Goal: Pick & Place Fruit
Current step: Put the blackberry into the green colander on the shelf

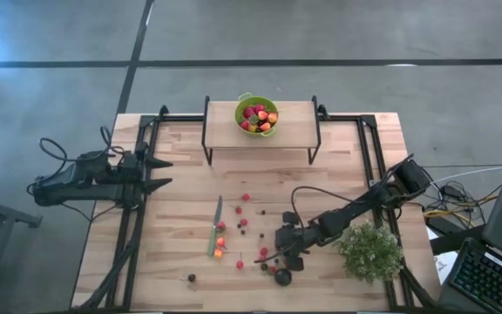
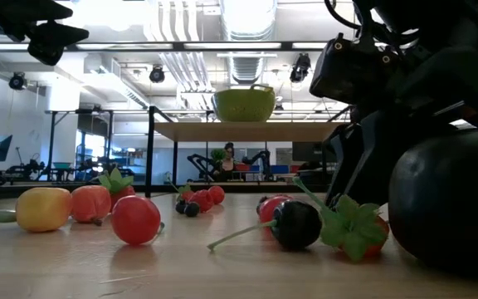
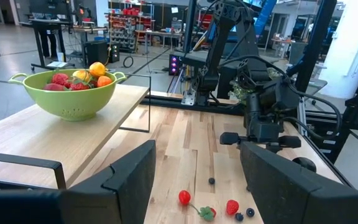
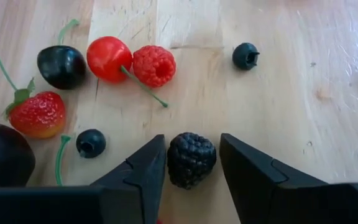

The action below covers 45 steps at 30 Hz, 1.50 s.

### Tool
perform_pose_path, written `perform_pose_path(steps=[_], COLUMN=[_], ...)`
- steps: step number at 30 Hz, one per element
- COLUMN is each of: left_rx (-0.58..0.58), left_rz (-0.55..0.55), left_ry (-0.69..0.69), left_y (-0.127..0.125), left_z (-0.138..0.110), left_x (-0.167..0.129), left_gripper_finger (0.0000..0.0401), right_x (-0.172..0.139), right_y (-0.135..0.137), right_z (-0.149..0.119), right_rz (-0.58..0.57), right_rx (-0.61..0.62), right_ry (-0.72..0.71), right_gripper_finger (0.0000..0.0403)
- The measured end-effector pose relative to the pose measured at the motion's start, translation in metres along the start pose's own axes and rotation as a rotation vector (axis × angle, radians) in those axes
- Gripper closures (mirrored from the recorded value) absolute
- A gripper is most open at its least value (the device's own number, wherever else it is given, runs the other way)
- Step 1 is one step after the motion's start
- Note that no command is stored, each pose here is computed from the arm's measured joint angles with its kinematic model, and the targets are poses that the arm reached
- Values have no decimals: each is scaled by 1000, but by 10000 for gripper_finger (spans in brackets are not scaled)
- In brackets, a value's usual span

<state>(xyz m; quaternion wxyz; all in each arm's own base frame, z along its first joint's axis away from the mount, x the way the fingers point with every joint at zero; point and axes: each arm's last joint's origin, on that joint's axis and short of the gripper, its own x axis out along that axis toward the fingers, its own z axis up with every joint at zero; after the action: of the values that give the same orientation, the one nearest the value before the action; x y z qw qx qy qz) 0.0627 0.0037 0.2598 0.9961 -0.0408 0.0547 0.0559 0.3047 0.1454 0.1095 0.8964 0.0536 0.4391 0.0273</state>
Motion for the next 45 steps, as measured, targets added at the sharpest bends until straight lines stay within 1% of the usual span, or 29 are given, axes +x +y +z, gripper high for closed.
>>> perform_pose_path(steps=[5, 10, 14, 18, 22, 26, 28, 33, 38, 41, 43, 45], left_rx=[0, 0, 0, 0, 0, 0, 0, 0, 0, 0, 0, 0], left_rz=[0, 0, 0, 0, 0, 0, 0, 0, 0, 0, 0, 0], left_ry=[0, 0, 0, 0, 0, 0, 0, 0, 0, 0, 0, 0], left_y=[0, 0, 0, 0, 0, 0, 0, 0, 0, 0, 0, 0], left_z=[0, 0, 0, 0, 0, 0, 0, 0, 0, 0, 0, 0], left_x=[0, 0, 0, 0, 0, 0, 0, 0, 0, 0, 0, 0], left_gripper_finger=[160, 160, 160, 160, 160, 160, 160, 160, 160, 160, 160, 160], right_x=[-1, -2, -3, -5, -9, -20, -26, -42, -62, -77, -87, -95], right_y=[2, 4, 5, 8, 9, 5, 3, -3, -23, -40, -53, -66], right_z=[4, 7, 10, 17, 30, 52, 65, 102, 141, 165, 179, 189], right_rz=[7, -5, -10, 0, -7, -31, -37, -39, -80, -30, 20, 45], right_rx=[-1, -12, -24, -87, -147, -165, -190, -282, -319, -300, -273, -248], right_ry=[9, 59, 71, 52, 58, 68, 54, -37, -86, -137, -169, -188], right_gripper_finger=[289, 310, 301, 290, 302, 313, 308, 292, 308, 313, 309, 301])
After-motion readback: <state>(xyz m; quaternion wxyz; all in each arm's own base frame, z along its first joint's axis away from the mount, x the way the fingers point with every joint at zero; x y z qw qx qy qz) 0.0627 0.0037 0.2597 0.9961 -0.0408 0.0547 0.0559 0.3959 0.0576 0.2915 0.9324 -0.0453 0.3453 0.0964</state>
